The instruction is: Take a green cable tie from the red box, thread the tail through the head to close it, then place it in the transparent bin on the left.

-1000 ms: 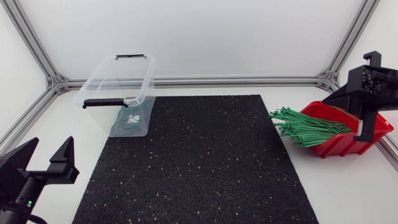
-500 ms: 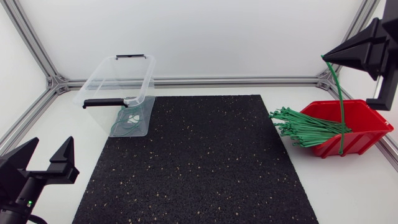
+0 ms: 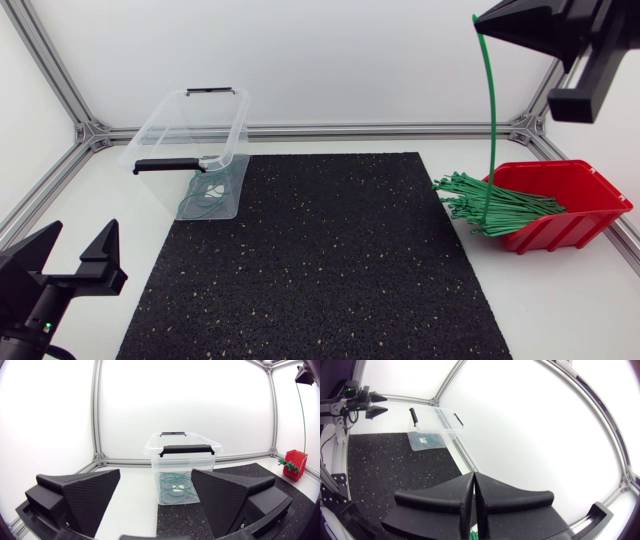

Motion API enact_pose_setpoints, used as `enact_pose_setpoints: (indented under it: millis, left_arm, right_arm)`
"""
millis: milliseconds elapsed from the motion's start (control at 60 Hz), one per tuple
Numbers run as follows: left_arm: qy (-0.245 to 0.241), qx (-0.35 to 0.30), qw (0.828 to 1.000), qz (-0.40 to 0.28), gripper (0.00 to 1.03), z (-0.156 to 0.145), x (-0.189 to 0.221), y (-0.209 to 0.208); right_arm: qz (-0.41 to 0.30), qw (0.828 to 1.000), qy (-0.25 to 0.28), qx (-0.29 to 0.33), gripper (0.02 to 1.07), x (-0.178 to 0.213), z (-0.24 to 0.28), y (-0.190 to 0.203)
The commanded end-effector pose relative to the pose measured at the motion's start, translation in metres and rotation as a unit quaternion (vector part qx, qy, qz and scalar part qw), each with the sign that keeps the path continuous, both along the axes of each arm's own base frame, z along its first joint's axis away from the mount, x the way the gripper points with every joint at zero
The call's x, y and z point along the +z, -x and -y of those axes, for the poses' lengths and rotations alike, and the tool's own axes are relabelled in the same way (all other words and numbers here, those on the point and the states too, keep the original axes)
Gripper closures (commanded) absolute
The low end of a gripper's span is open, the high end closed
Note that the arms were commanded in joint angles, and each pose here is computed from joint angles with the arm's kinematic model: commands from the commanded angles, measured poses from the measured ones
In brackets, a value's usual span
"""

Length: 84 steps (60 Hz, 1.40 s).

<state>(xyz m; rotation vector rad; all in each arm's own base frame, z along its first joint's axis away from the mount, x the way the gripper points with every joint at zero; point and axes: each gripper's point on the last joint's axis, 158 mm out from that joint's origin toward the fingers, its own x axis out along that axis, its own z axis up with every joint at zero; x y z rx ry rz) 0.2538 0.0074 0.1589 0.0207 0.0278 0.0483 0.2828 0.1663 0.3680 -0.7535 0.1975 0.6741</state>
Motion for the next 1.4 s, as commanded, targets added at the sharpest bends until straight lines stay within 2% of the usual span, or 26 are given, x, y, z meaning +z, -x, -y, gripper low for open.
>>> enact_pose_setpoints:
  millis: [0,450,867,1100,1183,1383]
  left_arm:
    - [0.007,-0.002,1.0,-0.024,0.04,0.001,-0.023,-0.001]
    - [0.007,-0.003,1.0,-0.026,0.04,0.002,-0.023,-0.001]
    - [0.007,-0.006,1.0,-0.026,0.04,0.003,-0.023,-0.001]
    - [0.007,-0.007,1.0,-0.027,0.04,0.004,-0.024,-0.001]
    - [0.007,-0.008,1.0,-0.028,0.04,0.004,-0.024,-0.001]
    - [0.007,-0.009,1.0,-0.028,0.04,0.004,-0.024,-0.001]
  right_arm:
    - [-0.039,0.999,-0.022,-0.001,1.01,-0.021,-0.022,-0.004]
    - [-0.086,0.989,-0.12,0.008,1.01,-0.04,-0.107,-0.006]
    - [-0.217,0.953,-0.213,-0.008,1.01,-0.085,-0.159,-0.02]
    - [-0.219,0.945,-0.241,0.01,1.01,-0.084,-0.178,-0.023]
    - [-0.247,0.933,-0.259,0.022,1.01,-0.085,-0.19,-0.022]
    - [-0.35,0.893,-0.281,0.041,1.01,-0.11,-0.209,-0.026]
